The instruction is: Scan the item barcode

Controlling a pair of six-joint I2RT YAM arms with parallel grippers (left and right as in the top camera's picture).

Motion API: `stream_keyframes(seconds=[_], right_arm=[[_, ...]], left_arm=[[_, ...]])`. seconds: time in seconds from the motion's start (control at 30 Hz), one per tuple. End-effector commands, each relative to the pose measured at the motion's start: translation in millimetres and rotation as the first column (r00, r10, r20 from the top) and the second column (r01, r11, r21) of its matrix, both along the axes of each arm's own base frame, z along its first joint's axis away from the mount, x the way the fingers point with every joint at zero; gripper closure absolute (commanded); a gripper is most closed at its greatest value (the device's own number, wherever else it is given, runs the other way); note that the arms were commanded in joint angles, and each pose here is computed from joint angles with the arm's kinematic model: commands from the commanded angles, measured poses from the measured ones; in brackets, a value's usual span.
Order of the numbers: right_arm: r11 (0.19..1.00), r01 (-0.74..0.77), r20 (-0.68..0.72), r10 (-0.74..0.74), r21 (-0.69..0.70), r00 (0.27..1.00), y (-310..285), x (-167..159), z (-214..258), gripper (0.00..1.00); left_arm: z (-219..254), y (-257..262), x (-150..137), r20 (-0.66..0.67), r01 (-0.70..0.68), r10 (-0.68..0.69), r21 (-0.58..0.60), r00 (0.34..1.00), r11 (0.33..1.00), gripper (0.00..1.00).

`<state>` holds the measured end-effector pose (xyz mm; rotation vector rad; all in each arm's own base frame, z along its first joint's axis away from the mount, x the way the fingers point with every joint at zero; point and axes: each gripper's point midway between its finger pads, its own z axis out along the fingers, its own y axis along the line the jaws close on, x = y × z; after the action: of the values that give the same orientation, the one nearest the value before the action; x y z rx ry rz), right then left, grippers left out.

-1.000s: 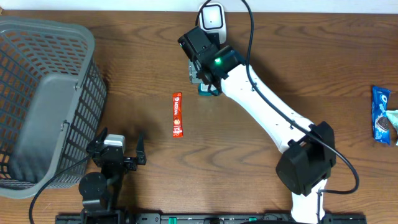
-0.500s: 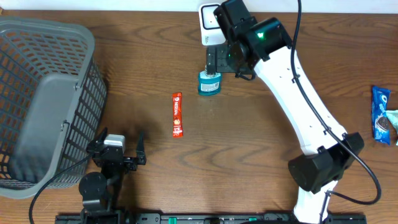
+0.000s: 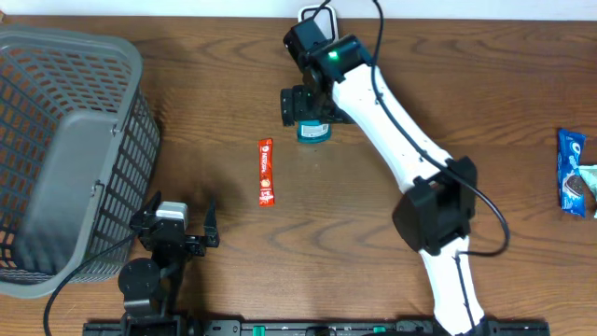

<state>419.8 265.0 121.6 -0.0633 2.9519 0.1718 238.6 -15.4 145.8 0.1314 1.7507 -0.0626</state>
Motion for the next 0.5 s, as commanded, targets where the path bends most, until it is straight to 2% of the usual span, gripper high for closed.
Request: stream_keyframes(seconds=[0.0,0.17,0.27,0.47], right_arm=[[1.0,0.027,0.021,-0.027,0.013,0.999,7,13,-2,0.01],[0.999,0.04,0.013,-0.039,-0.021,0.999,4,17,-16,0.02],[0.999,0.039,-0.004,-0.039,-0.033,0.999,4,16,-25,0.06],[0.998,0.045,-0.013,-0.046,-0.053,0.999,0,17,-33,0.26]], left_arm=[[-13,-2,-1,-0.038,0.012,-0.011,0.009,0.999,1.0,0.02],[-13,-2,-1,-0.038,0.012,-0.011,0.009,0.999,1.0,0.02],[-13,-2,-1,-0.038,0.012,-0.011,0.009,0.999,1.0,0.02],[-13,-2,-1,-0.038,0.012,-0.011,0.009,0.999,1.0,0.02]])
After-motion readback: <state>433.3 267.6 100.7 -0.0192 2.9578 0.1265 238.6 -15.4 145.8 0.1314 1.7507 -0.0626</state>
